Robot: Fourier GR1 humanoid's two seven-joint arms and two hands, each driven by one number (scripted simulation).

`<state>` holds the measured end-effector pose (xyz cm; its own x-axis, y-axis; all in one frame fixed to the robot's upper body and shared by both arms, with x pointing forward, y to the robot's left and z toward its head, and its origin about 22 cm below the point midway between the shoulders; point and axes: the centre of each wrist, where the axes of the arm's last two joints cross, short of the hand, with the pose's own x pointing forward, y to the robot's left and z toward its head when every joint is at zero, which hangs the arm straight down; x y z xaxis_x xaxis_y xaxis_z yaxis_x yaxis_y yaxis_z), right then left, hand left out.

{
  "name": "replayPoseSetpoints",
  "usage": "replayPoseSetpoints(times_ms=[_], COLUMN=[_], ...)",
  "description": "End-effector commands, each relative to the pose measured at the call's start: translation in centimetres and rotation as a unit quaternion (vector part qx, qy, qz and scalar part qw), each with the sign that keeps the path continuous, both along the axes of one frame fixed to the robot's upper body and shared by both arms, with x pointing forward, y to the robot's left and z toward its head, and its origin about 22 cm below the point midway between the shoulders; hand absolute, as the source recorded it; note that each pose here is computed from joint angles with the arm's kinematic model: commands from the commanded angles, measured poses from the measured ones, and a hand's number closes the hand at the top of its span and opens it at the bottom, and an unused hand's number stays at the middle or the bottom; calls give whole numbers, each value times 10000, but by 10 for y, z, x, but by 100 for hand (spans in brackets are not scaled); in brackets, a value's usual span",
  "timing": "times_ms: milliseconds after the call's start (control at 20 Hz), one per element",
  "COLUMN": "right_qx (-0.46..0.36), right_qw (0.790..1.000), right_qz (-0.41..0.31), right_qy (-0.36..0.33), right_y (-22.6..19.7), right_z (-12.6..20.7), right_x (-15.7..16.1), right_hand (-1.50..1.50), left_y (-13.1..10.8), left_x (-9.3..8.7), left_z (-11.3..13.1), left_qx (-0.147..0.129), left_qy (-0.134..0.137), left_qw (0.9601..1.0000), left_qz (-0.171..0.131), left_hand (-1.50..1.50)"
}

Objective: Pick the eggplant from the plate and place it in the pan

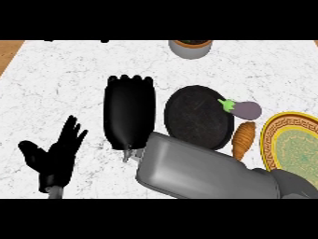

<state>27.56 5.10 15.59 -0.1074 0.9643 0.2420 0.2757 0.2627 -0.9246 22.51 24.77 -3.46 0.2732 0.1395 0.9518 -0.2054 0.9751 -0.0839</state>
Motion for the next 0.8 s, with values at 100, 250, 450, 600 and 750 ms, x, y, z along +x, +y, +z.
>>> replayPoseSetpoints(times_ms=[100,250,450,600,750], right_qx=[1042,948,630,679,583], right_qw=[9876,9868,9835,9823,9796], right_qz=[-1168,-1313,-1687,-1731,-1909], right_qy=[146,-12,-167,-245,-249], right_y=[-3,-6,-32,-42,-82], right_z=[-6,-7,-34,-41,-67], right_x=[-2,2,35,49,71], right_hand=[150,150,150,150,150], left_y=[5,0,3,0,12], left_x=[-9,4,-1,-16,-4], left_z=[-8,-7,1,-5,-6], left_qx=[-23,-45,-64,-34,-6], left_qy=[204,247,209,237,174], left_qw=[9998,9997,9995,9996,9998], left_qz=[39,54,231,120,139], left_hand=[0,0,0,0,0])
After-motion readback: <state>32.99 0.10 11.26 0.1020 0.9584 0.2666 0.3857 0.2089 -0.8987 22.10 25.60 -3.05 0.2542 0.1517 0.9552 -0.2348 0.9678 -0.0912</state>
